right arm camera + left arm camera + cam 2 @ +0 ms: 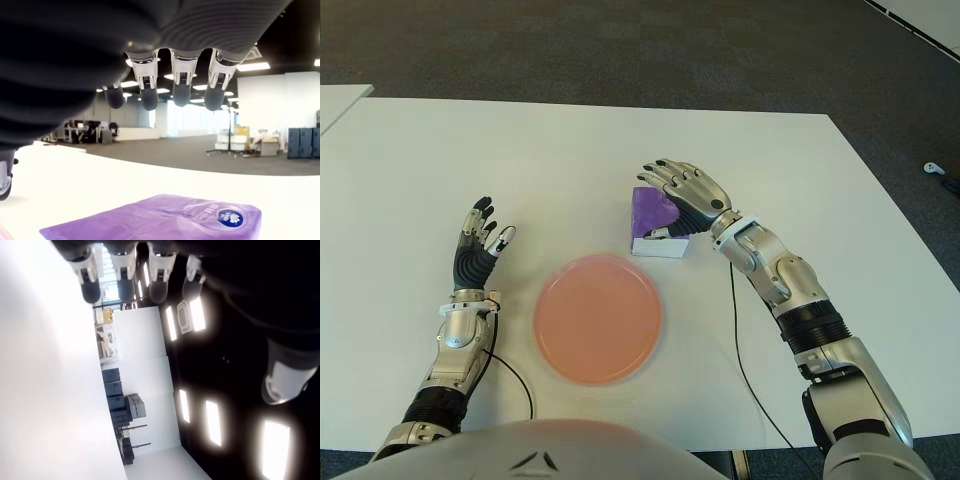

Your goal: Put the tissue paper into the plate.

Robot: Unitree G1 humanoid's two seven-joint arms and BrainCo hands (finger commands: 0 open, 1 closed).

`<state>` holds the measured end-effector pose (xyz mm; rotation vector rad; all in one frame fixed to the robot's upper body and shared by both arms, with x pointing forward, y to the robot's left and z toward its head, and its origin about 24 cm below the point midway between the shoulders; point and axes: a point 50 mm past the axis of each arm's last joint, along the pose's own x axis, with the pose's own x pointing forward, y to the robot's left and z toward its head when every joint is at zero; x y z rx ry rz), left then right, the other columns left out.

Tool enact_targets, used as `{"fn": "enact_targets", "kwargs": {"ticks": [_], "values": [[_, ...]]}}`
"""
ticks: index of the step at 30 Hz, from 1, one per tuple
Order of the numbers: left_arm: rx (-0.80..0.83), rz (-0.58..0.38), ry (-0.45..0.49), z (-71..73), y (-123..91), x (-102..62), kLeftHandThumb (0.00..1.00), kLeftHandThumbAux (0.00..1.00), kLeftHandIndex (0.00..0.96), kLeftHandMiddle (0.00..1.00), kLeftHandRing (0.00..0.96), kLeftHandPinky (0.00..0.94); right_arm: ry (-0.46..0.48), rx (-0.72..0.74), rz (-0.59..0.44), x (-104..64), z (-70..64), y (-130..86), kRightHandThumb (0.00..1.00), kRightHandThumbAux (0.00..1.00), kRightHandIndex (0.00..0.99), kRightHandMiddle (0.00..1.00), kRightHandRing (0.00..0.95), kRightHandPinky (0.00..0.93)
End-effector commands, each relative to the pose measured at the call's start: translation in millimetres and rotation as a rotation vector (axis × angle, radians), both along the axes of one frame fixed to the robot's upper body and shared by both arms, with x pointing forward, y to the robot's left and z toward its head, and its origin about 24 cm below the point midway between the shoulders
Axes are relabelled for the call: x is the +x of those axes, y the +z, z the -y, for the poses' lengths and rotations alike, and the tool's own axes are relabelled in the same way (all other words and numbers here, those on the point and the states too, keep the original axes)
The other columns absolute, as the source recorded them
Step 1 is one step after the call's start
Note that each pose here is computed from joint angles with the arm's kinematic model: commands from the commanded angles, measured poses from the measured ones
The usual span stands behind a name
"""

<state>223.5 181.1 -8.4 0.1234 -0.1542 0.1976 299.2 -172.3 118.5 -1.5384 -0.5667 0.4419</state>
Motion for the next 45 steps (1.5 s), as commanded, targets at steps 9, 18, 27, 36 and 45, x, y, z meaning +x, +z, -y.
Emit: {"fn": "enact_targets", "kwargs": {"ticks": [9, 18, 27, 36, 45], "values": [[-0.01, -0.136, 0.009, 0.5, -28.3, -23.7, 0.0, 0.513, 0.0, 0.0, 0.0, 0.0, 0.003, -0.015, -0.058, -7.9, 3.2, -10.8, 0.226, 0.425, 0.0, 0.0, 0.0, 0.0], [-0.007, -0.143, 0.007, -0.8, -29.2, -24.4, 0.0, 0.499, 0.0, 0.0, 0.0, 0.0, -0.03, -0.011, -0.085, -2.6, 7.7, -13.6, 0.239, 0.418, 0.0, 0.0, 0.0, 0.0], [-0.003, -0.142, 0.013, -1.6, -29.3, -23.6, 0.0, 0.498, 0.0, 0.0, 0.0, 0.0, -0.065, -0.021, -0.13, 3.2, 10.7, -24.1, 0.258, 0.416, 0.0, 0.0, 0.0, 0.0], [0.003, -0.143, 0.008, -2.3, -29.3, -23.3, 0.0, 0.505, 0.0, 0.0, 0.0, 0.0, -0.098, -0.029, -0.149, 13.0, 15.4, -33.9, 0.275, 0.424, 0.0, 0.0, 0.0, 0.0], [0.003, -0.144, 0.007, -2.5, -28.9, -22.8, 0.0, 0.504, 0.0, 0.0, 0.0, 0.0, -0.157, -0.055, -0.168, 28.6, 24.2, -37.1, 0.262, 0.43, 0.0, 0.0, 0.0, 0.0]]}}
